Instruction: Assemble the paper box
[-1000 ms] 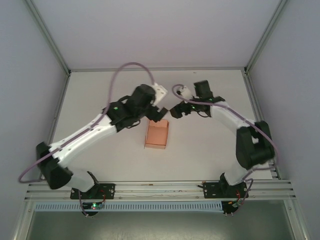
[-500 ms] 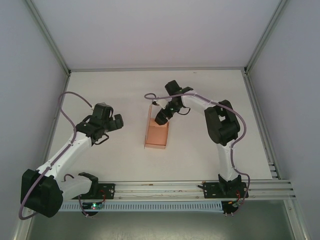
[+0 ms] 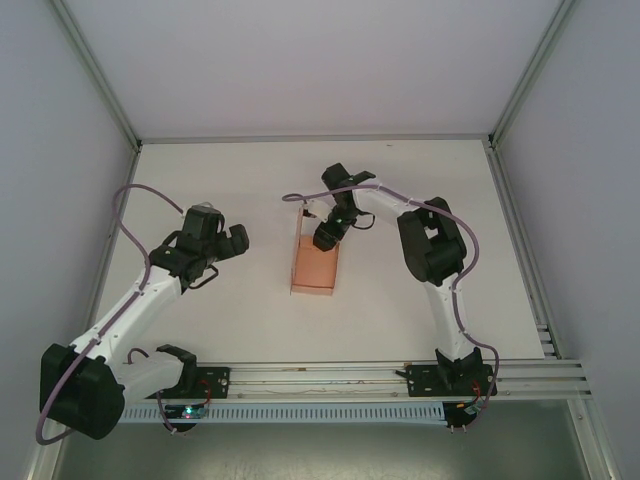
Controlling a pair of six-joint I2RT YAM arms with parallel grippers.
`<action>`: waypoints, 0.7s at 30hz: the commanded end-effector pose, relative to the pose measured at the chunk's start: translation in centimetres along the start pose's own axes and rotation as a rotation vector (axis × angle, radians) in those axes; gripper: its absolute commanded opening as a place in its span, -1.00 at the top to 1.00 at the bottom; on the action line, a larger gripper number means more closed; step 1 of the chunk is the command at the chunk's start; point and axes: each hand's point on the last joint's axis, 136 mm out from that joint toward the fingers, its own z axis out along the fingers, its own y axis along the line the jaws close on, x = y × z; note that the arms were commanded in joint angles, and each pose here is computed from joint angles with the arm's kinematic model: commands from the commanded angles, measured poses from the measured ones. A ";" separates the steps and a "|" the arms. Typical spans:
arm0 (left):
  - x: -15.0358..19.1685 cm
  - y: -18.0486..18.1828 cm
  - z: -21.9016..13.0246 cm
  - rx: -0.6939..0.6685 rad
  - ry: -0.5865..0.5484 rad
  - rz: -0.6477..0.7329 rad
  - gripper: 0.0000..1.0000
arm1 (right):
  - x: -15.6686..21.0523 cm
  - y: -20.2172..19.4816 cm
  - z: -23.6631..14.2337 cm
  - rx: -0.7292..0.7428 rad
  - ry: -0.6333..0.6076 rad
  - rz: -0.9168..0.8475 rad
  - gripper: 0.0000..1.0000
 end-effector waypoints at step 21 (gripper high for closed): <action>-0.8 0.3 -0.4 0.012 -0.057 -0.054 -1.00 | -2.5 -2.4 -8.9 0.517 -0.531 0.503 1.00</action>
